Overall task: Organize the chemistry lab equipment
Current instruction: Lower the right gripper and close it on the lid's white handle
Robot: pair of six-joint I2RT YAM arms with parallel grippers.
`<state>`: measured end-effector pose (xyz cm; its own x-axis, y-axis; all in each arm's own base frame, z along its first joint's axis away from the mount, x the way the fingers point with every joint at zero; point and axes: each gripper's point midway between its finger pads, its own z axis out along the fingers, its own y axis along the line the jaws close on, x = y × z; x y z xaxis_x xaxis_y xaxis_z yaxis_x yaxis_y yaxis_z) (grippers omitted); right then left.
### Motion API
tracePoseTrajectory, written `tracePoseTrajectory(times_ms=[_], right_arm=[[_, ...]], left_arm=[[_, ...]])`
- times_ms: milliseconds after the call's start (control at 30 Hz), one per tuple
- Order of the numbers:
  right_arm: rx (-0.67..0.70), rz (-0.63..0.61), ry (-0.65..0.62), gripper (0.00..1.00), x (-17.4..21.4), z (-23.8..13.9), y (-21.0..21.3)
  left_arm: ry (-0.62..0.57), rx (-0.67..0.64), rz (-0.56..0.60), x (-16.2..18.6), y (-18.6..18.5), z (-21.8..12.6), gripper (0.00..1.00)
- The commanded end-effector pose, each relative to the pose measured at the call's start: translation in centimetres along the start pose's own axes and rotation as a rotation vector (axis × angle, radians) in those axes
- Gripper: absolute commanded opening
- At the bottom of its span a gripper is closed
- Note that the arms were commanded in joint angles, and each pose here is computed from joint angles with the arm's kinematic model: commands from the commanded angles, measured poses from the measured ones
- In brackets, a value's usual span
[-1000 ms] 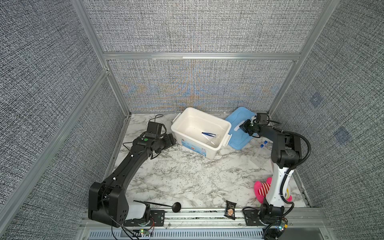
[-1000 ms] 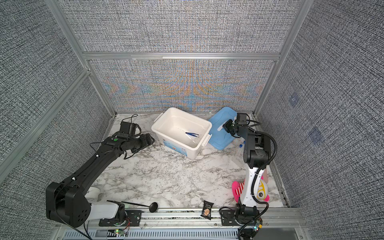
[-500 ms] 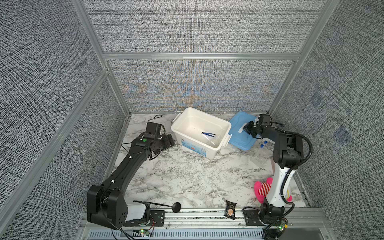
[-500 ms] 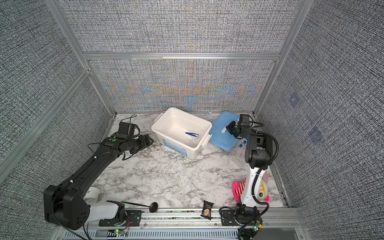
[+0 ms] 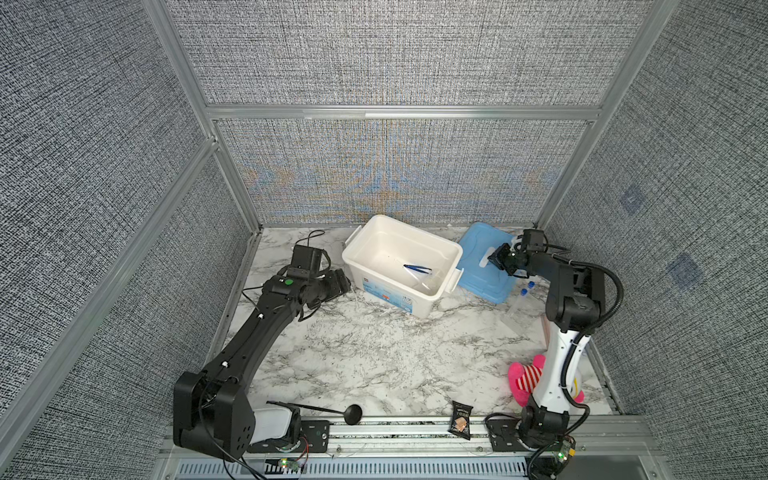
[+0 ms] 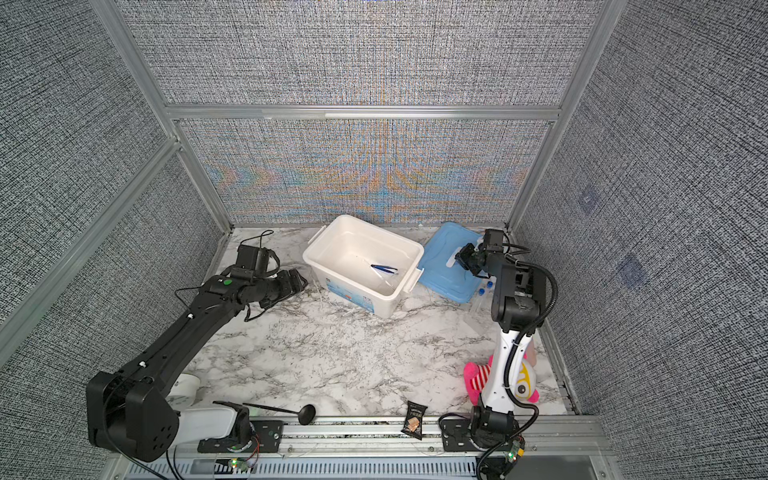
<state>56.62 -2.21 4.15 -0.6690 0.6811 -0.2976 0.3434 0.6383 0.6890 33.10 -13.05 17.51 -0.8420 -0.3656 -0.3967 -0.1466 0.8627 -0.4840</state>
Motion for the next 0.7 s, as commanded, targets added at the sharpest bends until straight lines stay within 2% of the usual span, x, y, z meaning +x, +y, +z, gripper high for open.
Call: tracePoseTrajectory(times_ms=[0, 233, 433, 667], right_arm=[[-0.033, -0.004, 0.015, 0.16, 0.0, 0.2, 0.7], [-0.058, 0.025, 0.021, 0.27, -0.1, 1.0, 0.7], [-0.042, 0.079, 0.039, 0.30, 0.8, 2.2, -0.9], [-0.033, 0.104, 0.050, 0.30, 1.4, 3.1, -2.0]], left_arm=[[-0.007, 0.018, -0.012, -0.2, -0.3, 0.1, 0.85], [-0.004, 0.018, -0.014, -0.1, -0.2, 0.3, 0.85], [0.000, 0.018, -0.013, -0.1, -0.2, 0.5, 0.85], [0.003, 0.018, -0.011, -0.1, -0.3, 0.5, 0.85]])
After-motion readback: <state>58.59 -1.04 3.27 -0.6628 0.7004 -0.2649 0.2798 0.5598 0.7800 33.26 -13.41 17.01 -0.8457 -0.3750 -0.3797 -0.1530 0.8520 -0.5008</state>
